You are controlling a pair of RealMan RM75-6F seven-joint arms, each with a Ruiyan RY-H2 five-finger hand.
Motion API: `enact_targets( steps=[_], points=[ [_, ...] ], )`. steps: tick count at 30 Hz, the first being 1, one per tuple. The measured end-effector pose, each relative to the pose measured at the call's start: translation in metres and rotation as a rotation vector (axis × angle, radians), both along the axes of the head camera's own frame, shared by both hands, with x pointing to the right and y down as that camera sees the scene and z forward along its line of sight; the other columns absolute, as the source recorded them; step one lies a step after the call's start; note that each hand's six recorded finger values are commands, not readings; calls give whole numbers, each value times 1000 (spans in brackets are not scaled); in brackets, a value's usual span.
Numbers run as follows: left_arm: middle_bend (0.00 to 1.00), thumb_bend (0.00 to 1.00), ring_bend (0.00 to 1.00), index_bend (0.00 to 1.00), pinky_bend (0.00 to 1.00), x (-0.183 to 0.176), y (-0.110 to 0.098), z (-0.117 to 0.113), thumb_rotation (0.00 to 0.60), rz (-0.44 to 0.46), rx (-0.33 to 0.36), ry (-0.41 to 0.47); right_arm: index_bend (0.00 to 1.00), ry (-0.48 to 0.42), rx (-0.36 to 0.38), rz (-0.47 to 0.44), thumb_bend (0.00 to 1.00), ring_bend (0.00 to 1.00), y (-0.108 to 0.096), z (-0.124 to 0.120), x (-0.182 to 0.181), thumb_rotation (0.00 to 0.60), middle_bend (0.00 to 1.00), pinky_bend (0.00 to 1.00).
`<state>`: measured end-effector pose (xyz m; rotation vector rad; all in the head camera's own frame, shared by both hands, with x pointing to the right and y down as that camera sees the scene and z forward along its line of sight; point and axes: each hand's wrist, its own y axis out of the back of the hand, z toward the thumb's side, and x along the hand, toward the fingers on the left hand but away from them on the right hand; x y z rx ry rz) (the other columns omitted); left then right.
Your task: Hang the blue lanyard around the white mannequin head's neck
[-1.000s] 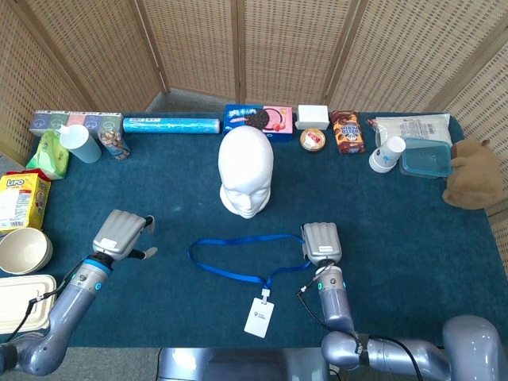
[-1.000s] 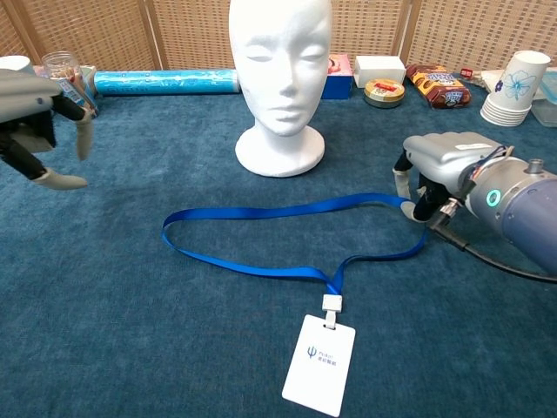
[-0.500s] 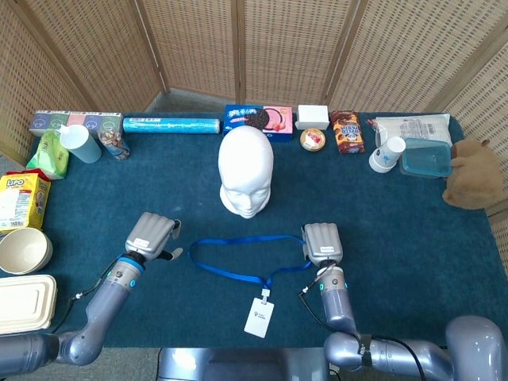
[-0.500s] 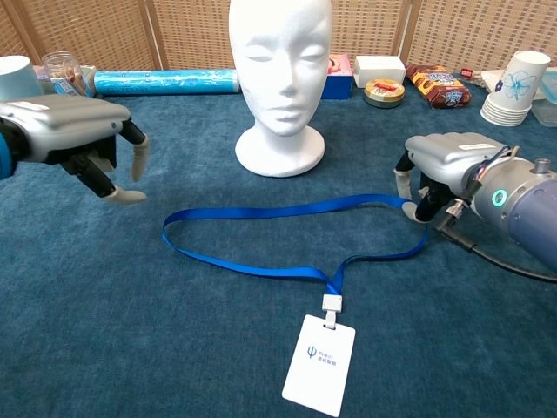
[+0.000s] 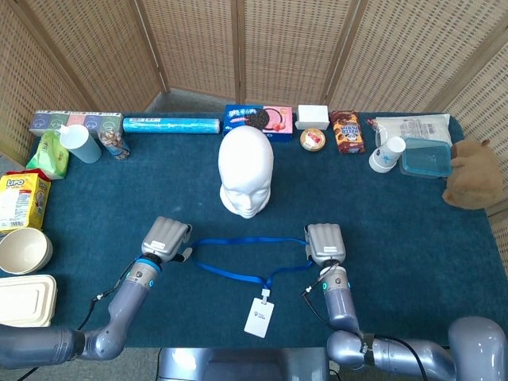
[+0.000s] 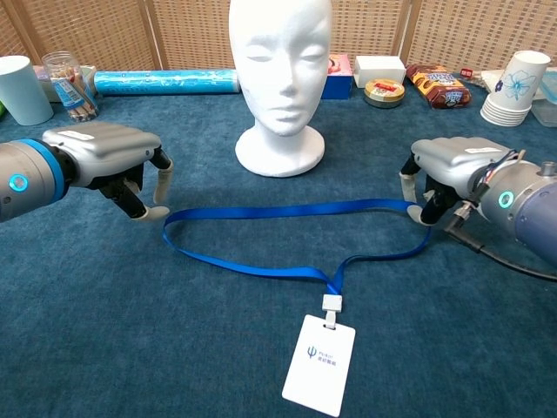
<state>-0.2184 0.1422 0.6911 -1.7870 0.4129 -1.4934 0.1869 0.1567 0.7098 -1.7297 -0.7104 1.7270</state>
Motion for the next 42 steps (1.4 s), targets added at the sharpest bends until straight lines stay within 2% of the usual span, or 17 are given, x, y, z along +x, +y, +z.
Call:
enact_targets(
  steps=[16, 29, 37, 42],
  points=[
    [1000, 325, 1000, 515, 1000, 17, 3, 13, 459, 12, -15, -12, 617, 4, -15, 12, 528, 1000, 2, 5, 6, 600, 996, 1000],
    [1000, 325, 1000, 516, 1000, 15, 3, 23, 457, 7, -12, -47, 618, -4, -22, 21, 528, 1000, 3, 7, 8, 600, 996, 1000],
    [1000, 325, 1000, 607, 1000, 16, 4, 26, 461, 3, -12, -53, 620, 1, -20, 29, 529, 1000, 2, 8, 11, 600, 996, 1000],
    [1000, 325, 1000, 619, 1000, 15, 5, 28, 461, 0, -18, -61, 620, -1, -21, 36, 530, 1000, 1, 9, 12, 600, 996, 1000]
  ],
)
